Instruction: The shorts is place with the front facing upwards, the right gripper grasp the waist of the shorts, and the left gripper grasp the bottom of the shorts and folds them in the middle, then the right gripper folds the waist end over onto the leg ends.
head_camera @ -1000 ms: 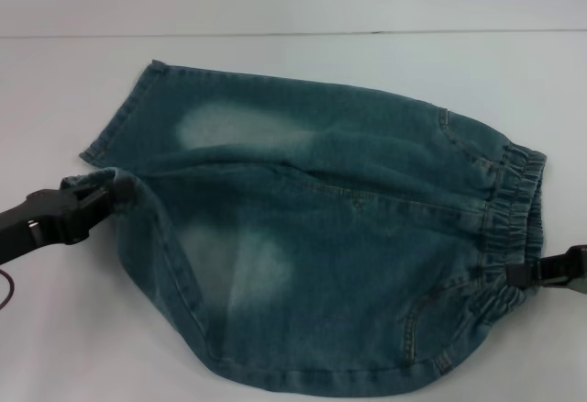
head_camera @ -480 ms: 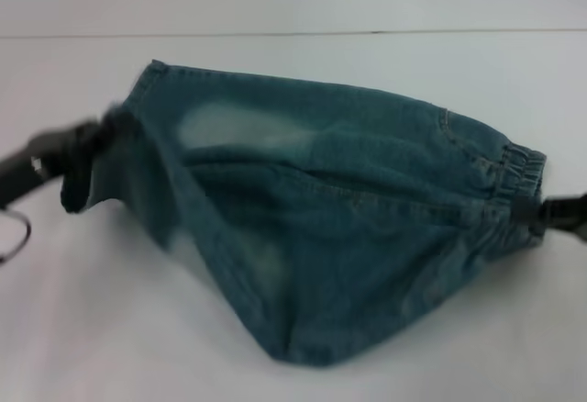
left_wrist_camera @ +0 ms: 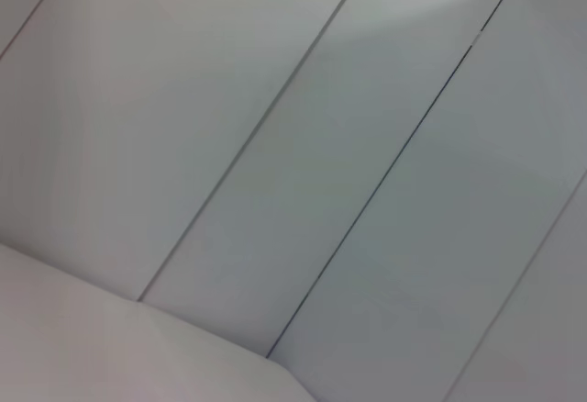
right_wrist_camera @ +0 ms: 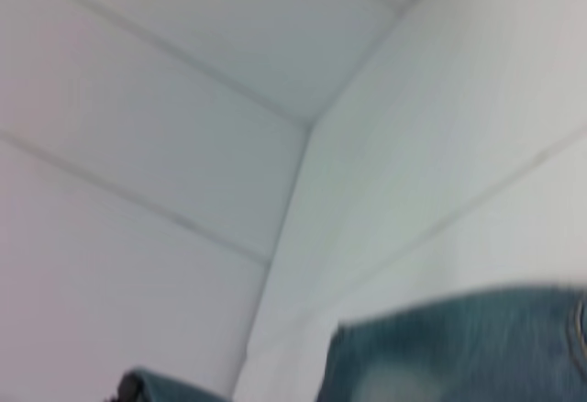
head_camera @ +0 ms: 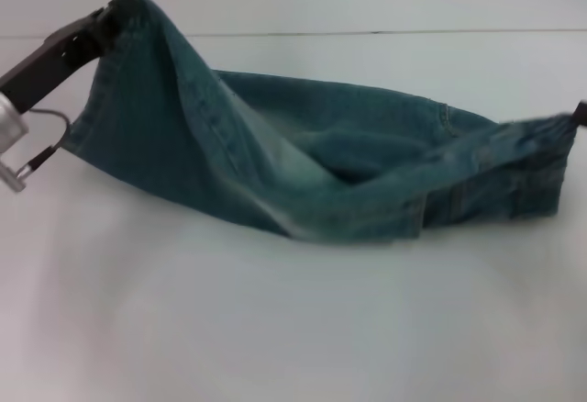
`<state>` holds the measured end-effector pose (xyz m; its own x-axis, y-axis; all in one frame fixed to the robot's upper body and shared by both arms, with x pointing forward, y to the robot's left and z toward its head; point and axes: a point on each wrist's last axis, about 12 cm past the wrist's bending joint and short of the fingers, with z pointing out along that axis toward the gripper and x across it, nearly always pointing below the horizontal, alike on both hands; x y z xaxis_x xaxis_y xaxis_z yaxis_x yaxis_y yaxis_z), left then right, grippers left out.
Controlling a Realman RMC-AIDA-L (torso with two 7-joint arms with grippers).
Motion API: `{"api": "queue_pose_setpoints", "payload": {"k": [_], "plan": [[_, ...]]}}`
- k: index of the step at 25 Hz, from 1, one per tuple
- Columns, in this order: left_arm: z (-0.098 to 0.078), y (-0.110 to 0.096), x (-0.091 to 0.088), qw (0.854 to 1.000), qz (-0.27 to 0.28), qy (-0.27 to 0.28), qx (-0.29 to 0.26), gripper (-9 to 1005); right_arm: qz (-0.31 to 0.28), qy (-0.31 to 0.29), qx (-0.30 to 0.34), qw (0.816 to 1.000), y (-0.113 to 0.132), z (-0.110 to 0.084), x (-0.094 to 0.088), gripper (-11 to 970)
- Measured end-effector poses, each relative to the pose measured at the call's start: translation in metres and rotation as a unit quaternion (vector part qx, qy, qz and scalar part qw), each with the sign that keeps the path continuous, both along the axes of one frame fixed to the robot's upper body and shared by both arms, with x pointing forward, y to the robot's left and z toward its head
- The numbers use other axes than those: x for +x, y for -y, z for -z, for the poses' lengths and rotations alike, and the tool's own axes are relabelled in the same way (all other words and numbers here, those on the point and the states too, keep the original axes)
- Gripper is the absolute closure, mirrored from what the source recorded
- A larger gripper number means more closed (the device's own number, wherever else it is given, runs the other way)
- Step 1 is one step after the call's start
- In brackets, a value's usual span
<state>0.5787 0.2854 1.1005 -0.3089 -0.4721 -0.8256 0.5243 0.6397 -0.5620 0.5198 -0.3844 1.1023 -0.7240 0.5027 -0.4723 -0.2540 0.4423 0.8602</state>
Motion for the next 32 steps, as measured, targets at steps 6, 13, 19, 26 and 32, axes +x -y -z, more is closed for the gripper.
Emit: {"api": "queue_pose_setpoints", "payload": {"k": [6,13,19,26,32], "plan": [[-0.002,0.01,0.021,0.999,-0.03,-0.012,0.004,968,0.087,0.032,0.009,0.996,0.008,0.0,0.013,953],[0.004,0.012,0.041,0.994,-0.096,-0.051,0.021,968,0.165,0.025,-0.004,0.986,0.009,0.018,0.025,952],[0.01,0.015,0.052,0.988,-0.127,-0.077,0.044,958,0.197,0.013,-0.028,0.98,0.003,0.03,0.034,951],[0.016,0.025,0.052,0.988,-0.105,-0.086,0.08,918,0.212,0.005,-0.054,0.976,-0.011,0.04,0.043,950],[0.02,0.034,0.052,0.986,-0.086,-0.093,0.11,885,0.202,0.013,-0.101,0.974,-0.024,0.047,0.05,949]]}}
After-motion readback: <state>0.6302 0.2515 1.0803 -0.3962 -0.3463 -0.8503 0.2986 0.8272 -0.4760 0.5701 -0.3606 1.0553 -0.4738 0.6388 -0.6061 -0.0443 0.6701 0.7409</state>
